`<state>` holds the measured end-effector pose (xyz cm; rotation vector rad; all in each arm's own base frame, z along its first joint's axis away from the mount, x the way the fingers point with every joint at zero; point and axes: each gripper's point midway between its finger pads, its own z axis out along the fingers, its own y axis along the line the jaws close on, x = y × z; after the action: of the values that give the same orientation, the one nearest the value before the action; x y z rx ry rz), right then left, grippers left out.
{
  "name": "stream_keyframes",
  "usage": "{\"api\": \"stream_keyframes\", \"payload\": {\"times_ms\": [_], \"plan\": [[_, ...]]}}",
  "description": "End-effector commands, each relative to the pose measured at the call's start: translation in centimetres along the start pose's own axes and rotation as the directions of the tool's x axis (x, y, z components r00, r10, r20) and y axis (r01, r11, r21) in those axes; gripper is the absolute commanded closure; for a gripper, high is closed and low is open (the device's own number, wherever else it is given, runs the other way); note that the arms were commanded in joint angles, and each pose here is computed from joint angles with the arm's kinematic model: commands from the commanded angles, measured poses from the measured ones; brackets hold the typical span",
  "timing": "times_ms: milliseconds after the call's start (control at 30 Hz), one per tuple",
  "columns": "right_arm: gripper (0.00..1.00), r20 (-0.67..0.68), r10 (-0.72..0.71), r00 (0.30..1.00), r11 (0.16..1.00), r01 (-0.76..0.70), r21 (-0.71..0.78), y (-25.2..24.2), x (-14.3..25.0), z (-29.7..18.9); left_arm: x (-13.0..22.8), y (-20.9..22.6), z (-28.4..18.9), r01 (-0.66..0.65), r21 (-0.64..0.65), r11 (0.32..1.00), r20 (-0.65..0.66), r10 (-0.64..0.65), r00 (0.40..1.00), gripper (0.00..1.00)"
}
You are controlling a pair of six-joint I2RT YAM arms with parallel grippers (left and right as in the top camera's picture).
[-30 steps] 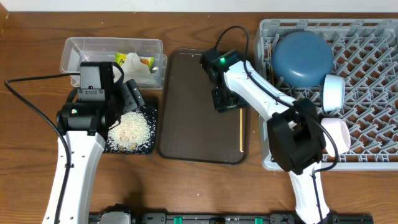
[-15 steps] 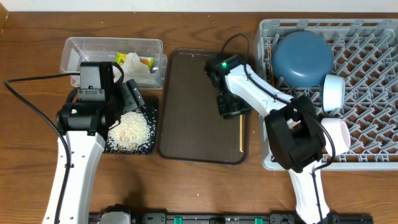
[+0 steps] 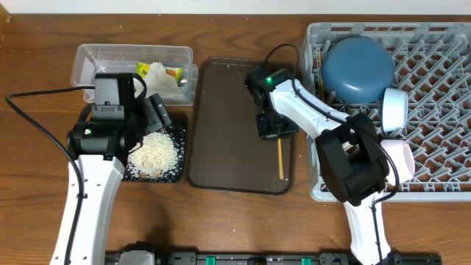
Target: Sort waste into correct bins and load items into the dishwasher rack
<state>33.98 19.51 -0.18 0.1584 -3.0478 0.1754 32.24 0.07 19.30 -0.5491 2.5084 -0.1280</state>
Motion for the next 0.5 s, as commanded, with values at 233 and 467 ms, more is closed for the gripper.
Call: {"api": "stream_keyframes", "payload": {"times_ms": [233,467], "plan": [[0.99,-0.045,-0.043,0.998,0.997,0.04,-0.064,1.4,0.8,1.3,-0.4,0.1,-0.1,0.009,-0.004,1.0,0.008,-0.009,1.0,0.12],[0.99,0.208,-0.108,0.972,0.98,0.139,-0.144,0.7,-2.9,-10.2,-0.4,0.1,-0.1,0.009,-0.004,1.0,0.008,-0.009,1.0,0.12]]}}
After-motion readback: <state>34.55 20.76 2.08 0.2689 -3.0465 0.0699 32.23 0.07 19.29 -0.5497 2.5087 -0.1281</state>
